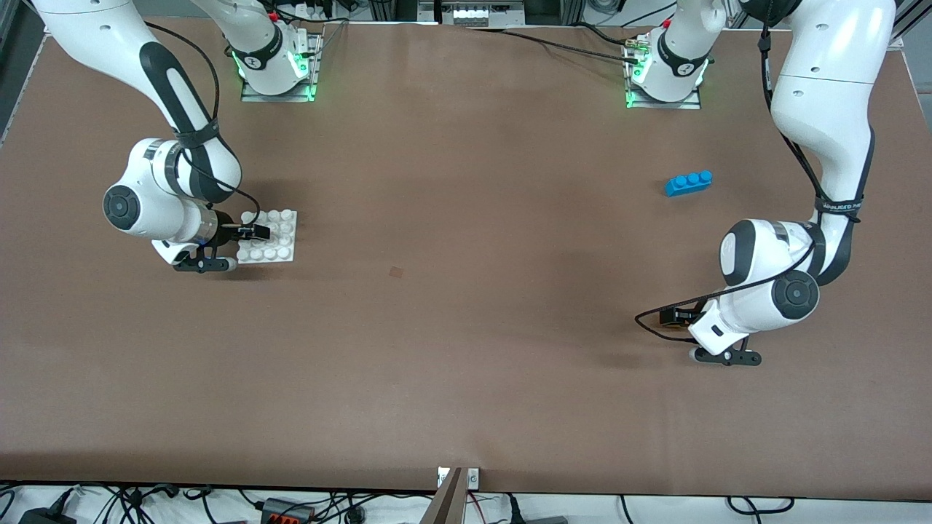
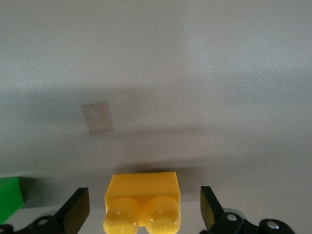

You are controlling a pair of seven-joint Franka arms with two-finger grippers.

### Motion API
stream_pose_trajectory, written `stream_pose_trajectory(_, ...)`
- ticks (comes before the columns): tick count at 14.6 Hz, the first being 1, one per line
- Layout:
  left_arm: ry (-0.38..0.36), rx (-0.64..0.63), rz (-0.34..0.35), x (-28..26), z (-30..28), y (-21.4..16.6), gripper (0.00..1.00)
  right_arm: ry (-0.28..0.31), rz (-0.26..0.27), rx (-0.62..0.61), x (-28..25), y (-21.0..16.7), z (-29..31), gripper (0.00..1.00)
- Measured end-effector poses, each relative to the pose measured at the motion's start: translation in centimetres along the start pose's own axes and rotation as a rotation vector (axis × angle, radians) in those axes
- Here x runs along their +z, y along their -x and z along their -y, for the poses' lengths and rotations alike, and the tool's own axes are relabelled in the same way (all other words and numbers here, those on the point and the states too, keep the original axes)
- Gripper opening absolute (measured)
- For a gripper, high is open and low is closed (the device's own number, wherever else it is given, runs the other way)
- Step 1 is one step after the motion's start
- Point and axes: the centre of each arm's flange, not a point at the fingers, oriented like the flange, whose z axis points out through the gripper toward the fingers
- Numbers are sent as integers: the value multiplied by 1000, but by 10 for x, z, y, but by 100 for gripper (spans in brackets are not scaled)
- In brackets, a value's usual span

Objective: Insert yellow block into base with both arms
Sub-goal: 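Lift the base plate with the right gripper while the left gripper lifts the yellow block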

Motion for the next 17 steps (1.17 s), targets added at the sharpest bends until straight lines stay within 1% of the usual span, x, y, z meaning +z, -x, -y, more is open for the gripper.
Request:
stream_pose_trajectory(3,0,1,-7,6,0,5,100,2,1,-9,0,0,4,65)
stream_pose_trajectory(7,-1,1,-3,6,0,8,100,18,11,-83,6,2,46,65)
stream_pose_trajectory(10,-1,2,-1,7,0,10,100,23,13,-102,7,2,57,65)
stream_pose_trajectory(12,-1,2,-2,6,-1,11,96,29,13,-103,9,3,72,65)
stream_pose_trajectory(13,-1,2,-1,6,-1,11,88,35,13,-95,10,4,85,65)
stream_pose_trajectory(14,-1,2,-1,6,0,11,83,45,13,-80,14,6,109,65)
stream_pose_trajectory(16,-1,0,-1,6,1,11,78,61,9,-63,20,8,153,65)
stream_pose_trajectory(17,-2,-1,-1,6,2,11,78,68,4,-55,23,9,175,65)
